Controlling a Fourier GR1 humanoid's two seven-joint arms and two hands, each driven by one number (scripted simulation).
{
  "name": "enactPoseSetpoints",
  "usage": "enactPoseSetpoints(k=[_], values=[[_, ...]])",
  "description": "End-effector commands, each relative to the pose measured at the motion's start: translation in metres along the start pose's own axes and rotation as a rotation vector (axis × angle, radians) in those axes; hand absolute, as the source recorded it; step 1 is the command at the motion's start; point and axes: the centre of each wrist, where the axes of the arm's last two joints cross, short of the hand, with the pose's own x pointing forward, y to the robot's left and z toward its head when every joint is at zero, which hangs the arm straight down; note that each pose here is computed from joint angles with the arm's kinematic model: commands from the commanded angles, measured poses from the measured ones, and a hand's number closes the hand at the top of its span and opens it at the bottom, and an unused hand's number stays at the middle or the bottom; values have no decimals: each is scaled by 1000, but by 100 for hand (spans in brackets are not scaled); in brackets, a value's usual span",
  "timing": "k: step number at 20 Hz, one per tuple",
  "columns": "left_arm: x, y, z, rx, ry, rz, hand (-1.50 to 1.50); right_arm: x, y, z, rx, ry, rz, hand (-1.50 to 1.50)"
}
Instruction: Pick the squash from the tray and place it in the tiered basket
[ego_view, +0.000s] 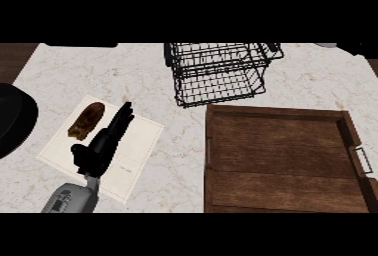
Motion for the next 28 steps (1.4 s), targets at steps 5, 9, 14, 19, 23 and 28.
enactPoseSetpoints(k=[5, 9, 14, 19, 23, 28], values=[[2, 0, 7, -8, 3, -6, 0, 77, 10, -63, 38, 22, -28, 150], [1, -2, -12, -5, 8, -6, 0, 115, 29, -88, 40, 9, -71, 150], [14, 11, -8, 5, 8, 6, 0, 143, 76, -109, 144, 18, -37, 150], [-6, 6, 6, -9, -1, -6, 0, 135, 84, -116, 158, 11, -48, 150], [11, -13, -8, -34, -18, -10, 0, 148, 130, -124, 171, 15, -39, 150], [14, 4, -11, -10, -17, 10, 0, 164, 154, -129, 210, 8, -142, 150]])
